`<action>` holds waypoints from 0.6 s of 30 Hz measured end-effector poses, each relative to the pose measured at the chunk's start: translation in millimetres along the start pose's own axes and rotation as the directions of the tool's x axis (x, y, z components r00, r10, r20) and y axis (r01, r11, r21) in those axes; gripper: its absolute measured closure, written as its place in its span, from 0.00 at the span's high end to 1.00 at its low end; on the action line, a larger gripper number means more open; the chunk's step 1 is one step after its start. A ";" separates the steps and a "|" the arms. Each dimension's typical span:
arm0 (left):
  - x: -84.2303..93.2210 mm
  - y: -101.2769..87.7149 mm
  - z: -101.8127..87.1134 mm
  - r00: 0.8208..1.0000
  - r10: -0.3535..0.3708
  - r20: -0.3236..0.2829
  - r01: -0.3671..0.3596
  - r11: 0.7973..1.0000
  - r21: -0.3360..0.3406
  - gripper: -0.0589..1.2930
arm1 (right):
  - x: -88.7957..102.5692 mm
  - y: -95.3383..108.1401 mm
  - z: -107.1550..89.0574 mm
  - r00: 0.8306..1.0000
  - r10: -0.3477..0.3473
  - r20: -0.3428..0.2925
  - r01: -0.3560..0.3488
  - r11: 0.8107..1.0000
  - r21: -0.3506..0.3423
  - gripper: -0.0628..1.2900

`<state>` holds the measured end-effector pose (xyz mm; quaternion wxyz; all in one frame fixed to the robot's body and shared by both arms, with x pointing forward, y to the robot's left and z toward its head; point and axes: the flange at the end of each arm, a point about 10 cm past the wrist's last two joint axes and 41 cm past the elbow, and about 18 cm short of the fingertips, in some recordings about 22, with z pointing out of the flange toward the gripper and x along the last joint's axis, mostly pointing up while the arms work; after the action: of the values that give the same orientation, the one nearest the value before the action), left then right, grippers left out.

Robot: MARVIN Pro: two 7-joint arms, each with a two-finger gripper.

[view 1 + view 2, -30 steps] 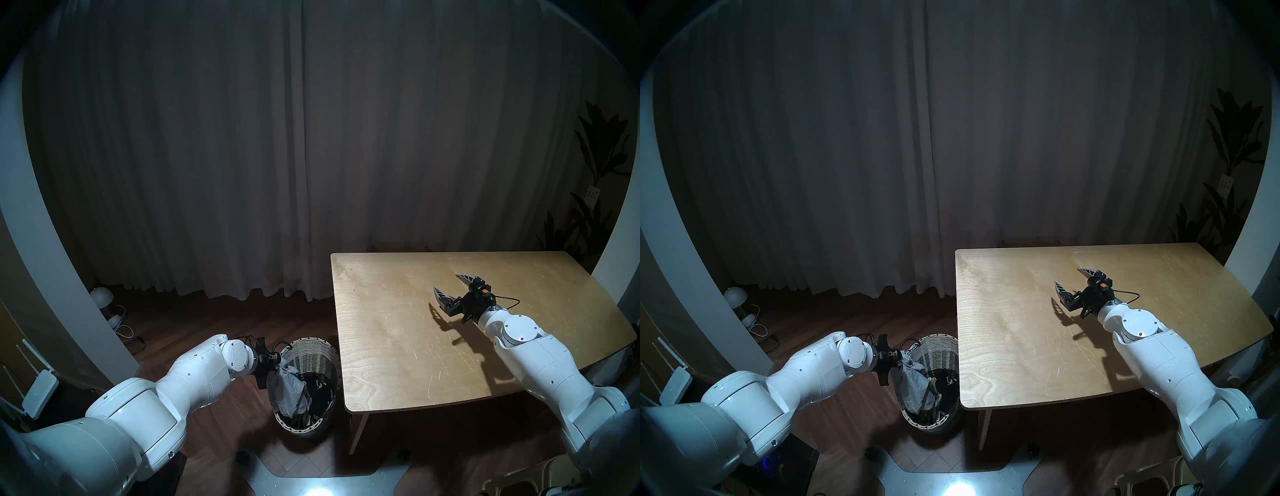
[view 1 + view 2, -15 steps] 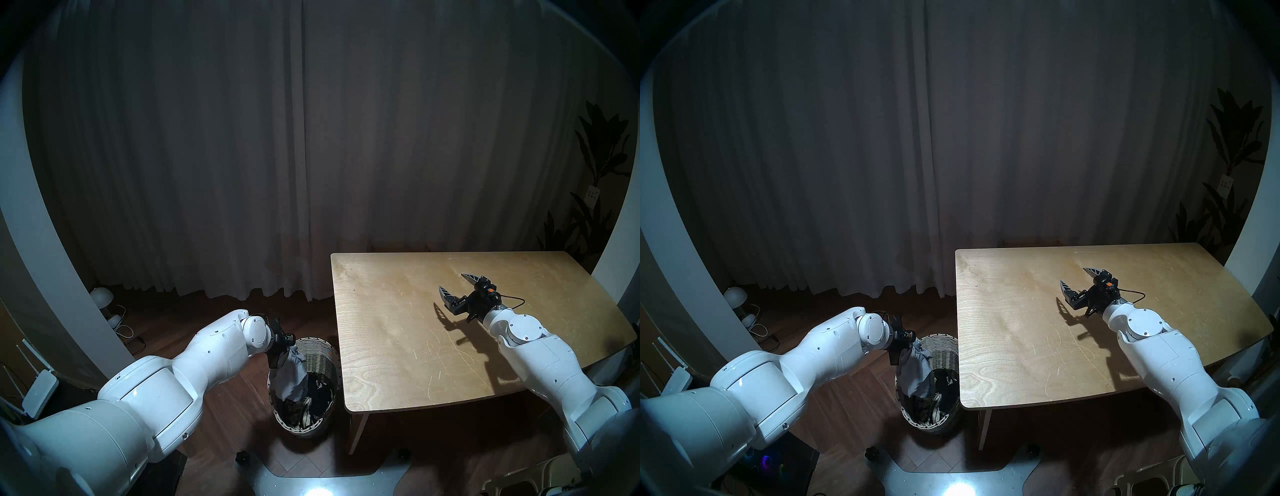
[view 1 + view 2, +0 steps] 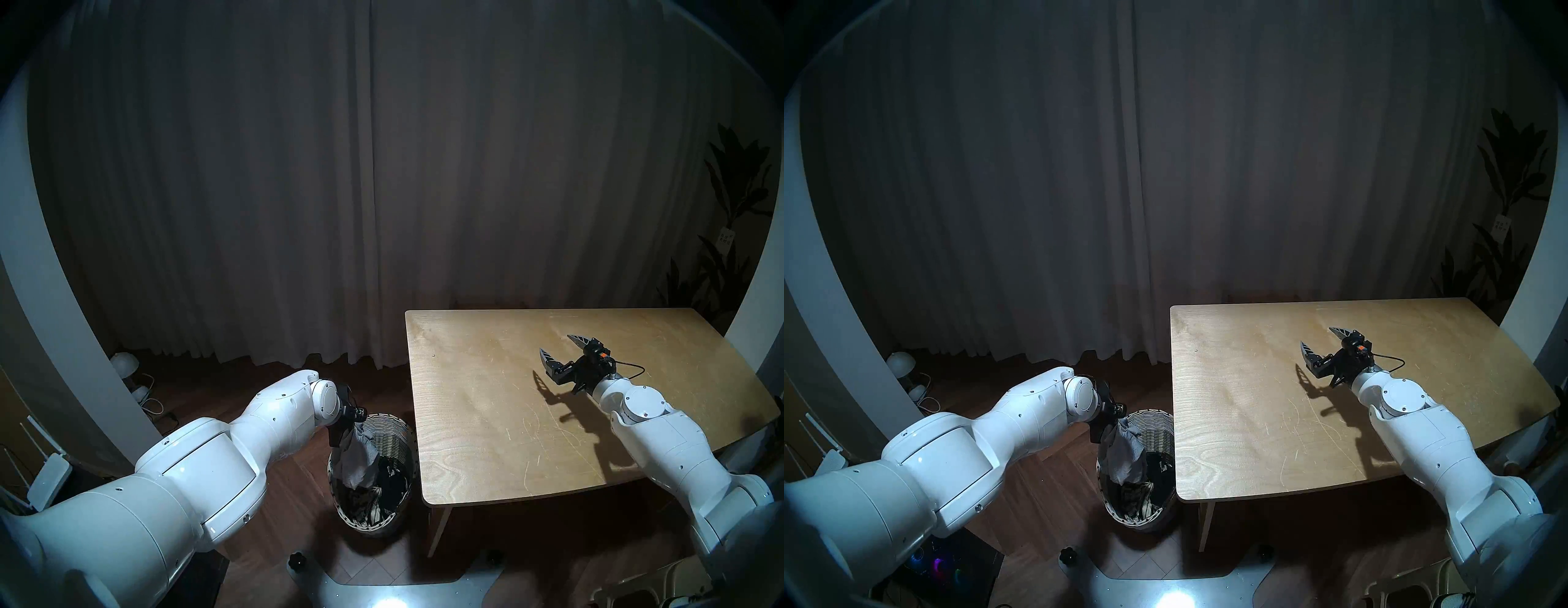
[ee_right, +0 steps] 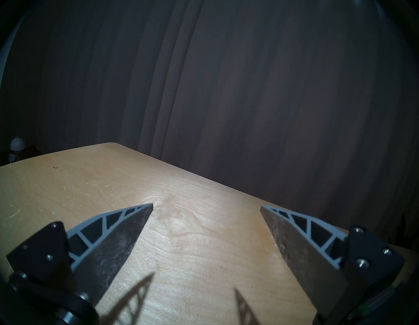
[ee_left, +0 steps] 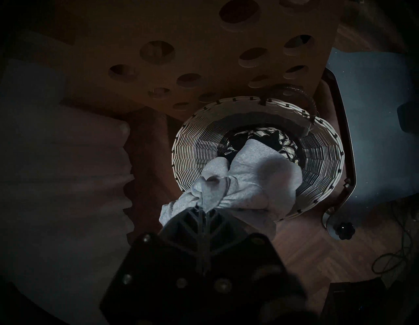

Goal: Toss clothes into the laundry hamper

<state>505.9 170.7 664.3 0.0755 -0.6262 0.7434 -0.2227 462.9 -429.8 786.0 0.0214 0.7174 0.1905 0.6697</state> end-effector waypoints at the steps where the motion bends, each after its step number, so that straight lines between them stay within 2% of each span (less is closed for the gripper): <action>1: 1.6 1.1 1.3 1.000 0.006 0.004 -0.006 1.000 -0.003 0.02 | -0.1 0.3 -0.3 1.000 0.001 0.000 -0.001 1.000 -0.003 0.97; 17: 20.2 -0.3 7.7 0.995 0.087 0.038 -0.087 0.996 -0.016 0.03 | -1.2 1.9 -2.2 1.000 0.017 -0.003 -0.017 0.999 -0.032 0.97; 18: 20.5 -1.0 7.6 0.995 0.094 0.040 -0.093 0.996 -0.016 0.07 | -1.2 1.7 -2.2 1.000 0.018 -0.003 -0.018 0.999 -0.034 0.97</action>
<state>505.6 149.0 661.3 0.0964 -0.5957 0.7717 -0.2010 461.2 -432.3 785.6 0.0271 0.7177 0.1726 0.6741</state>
